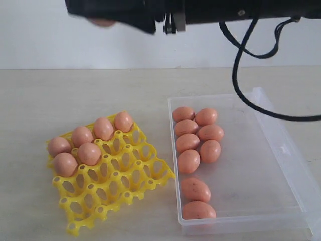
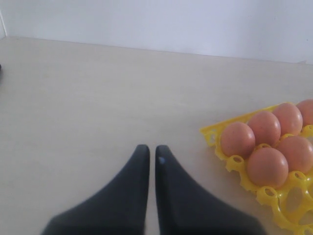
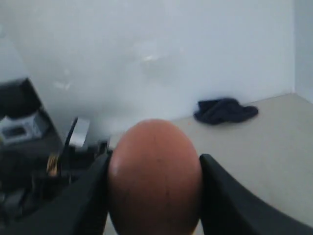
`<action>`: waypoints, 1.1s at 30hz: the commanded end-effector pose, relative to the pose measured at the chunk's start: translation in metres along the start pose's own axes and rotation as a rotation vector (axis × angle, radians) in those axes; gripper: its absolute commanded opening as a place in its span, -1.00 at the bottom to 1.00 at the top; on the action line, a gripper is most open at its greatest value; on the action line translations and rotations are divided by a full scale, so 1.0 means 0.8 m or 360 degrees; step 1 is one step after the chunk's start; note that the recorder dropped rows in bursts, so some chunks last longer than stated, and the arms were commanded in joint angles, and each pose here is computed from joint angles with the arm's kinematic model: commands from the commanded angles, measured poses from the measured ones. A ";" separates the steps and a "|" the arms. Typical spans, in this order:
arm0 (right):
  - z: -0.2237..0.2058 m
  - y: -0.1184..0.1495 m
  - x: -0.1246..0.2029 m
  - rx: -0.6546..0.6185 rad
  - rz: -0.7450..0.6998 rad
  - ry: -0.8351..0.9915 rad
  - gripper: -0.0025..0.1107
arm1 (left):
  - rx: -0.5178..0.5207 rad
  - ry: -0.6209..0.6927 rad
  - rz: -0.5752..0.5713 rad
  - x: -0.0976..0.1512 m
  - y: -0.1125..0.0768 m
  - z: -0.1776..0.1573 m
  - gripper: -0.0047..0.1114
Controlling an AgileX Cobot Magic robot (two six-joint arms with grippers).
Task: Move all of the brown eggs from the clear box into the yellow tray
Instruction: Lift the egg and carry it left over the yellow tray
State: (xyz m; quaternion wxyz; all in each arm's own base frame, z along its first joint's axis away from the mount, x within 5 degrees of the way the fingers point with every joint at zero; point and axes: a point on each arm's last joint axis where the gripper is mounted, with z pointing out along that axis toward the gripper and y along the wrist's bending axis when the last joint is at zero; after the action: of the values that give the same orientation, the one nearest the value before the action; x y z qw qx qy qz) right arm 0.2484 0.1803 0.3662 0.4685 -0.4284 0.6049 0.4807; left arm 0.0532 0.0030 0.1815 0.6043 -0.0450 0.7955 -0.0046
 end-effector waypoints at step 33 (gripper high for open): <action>0.075 -0.030 0.055 0.0490 0.0412 -0.0456 -0.96 | -0.0003 -0.0008 0.0003 0.000 0.000 0.000 -0.85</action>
State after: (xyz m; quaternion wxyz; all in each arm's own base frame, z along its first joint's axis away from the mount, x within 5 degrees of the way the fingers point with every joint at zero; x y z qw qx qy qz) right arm 0.2634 0.2420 0.3009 0.5215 -0.2527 0.6891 0.4350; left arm 0.0532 0.0030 0.1815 0.6043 -0.0450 0.7955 -0.0046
